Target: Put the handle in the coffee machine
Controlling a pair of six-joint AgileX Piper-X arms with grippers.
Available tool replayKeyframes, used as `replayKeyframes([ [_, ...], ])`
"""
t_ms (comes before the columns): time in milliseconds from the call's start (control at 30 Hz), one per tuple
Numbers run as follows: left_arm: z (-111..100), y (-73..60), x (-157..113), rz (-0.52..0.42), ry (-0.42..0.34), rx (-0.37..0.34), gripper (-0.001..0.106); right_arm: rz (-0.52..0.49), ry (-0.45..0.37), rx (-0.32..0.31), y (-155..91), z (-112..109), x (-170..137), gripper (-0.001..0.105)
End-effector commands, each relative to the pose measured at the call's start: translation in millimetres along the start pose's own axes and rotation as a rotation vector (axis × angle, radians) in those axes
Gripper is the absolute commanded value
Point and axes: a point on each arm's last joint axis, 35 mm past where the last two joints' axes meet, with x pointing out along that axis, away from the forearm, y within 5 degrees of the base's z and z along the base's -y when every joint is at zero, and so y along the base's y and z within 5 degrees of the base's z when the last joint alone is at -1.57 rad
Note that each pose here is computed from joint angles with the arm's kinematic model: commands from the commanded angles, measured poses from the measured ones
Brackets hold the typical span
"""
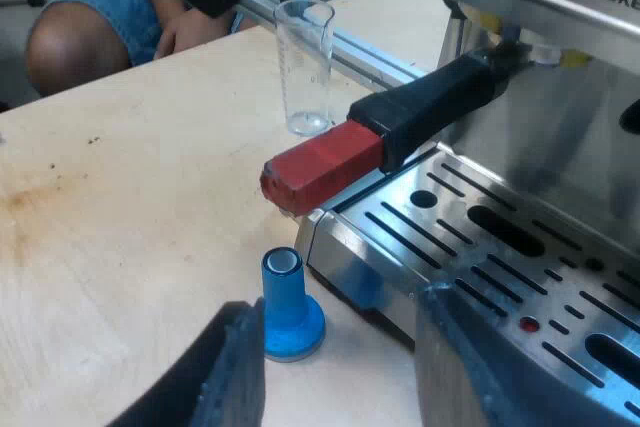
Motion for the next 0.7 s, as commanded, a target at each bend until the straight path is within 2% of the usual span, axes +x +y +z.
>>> replayKeyframes([
  [33,-2,11.2,-18,0.023,-0.054,-0.001,0.000,-0.013,-0.020,0.007,0,3,1,0.039],
  [200,-9,20.0,-35,0.021,-0.102,-0.021,0.000,-0.019,-0.033,0.012,2,4,9,0.039],
  [400,-11,19.6,-40,-0.011,-0.115,0.005,0.000,-0.025,-0.057,0.024,6,6,20,0.039],
  [600,-11,17.5,-40,-0.067,-0.107,0.026,0.000,-0.072,-0.046,0.051,5,5,22,0.039],
  [667,-11,16.7,-40,-0.091,-0.103,0.027,0.000,-0.073,-0.046,0.067,4,5,22,0.045],
  [700,-11,16.2,-40,-0.106,-0.101,0.028,0.000,-0.075,-0.048,0.079,4,6,22,0.052],
])
